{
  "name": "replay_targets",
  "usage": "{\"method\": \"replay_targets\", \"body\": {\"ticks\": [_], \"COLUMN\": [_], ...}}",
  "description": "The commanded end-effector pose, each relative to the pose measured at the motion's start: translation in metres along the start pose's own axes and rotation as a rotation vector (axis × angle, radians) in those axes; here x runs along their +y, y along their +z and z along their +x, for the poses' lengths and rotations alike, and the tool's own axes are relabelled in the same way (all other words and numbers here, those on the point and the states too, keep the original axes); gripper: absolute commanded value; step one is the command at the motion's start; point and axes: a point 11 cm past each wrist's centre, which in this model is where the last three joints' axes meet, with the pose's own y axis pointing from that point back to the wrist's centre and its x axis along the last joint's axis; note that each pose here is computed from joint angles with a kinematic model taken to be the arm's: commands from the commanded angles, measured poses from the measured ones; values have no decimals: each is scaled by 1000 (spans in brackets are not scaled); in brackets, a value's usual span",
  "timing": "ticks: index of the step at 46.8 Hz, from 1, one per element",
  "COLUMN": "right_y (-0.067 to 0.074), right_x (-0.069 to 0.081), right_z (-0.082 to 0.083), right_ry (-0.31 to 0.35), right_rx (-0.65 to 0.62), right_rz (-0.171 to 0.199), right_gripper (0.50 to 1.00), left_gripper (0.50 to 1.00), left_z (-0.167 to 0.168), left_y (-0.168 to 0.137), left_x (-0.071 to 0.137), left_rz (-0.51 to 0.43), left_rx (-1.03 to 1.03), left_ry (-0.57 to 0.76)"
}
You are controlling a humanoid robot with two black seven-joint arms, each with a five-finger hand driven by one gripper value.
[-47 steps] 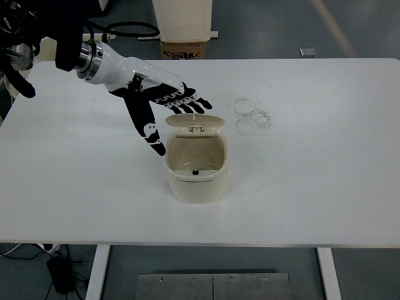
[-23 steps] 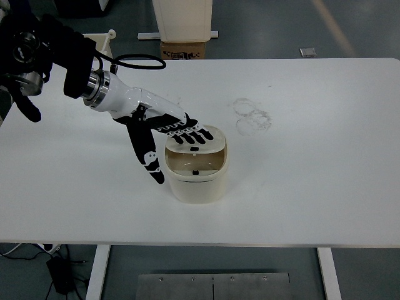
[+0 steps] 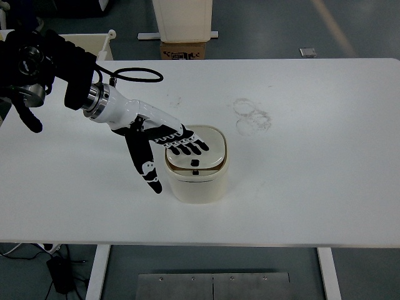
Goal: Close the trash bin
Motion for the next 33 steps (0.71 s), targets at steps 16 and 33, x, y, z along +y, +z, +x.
{"method": "replay_targets", "body": {"ticks": [16,33], "right_y": [0,0], "right_x": [0,0], "right_z": [0,0], "right_ry": [0,0], "right_rx": [-1,-1], "right_rz": [0,0], "right_gripper": [993,993], "left_gripper": [1000,1000], "left_z": [-8,-10], "left_y": [-10,-10], "left_x": [-9,-9], "left_rz": [0,-2], "left_rx": [30,31], "left_ry": [-27,-33]}}
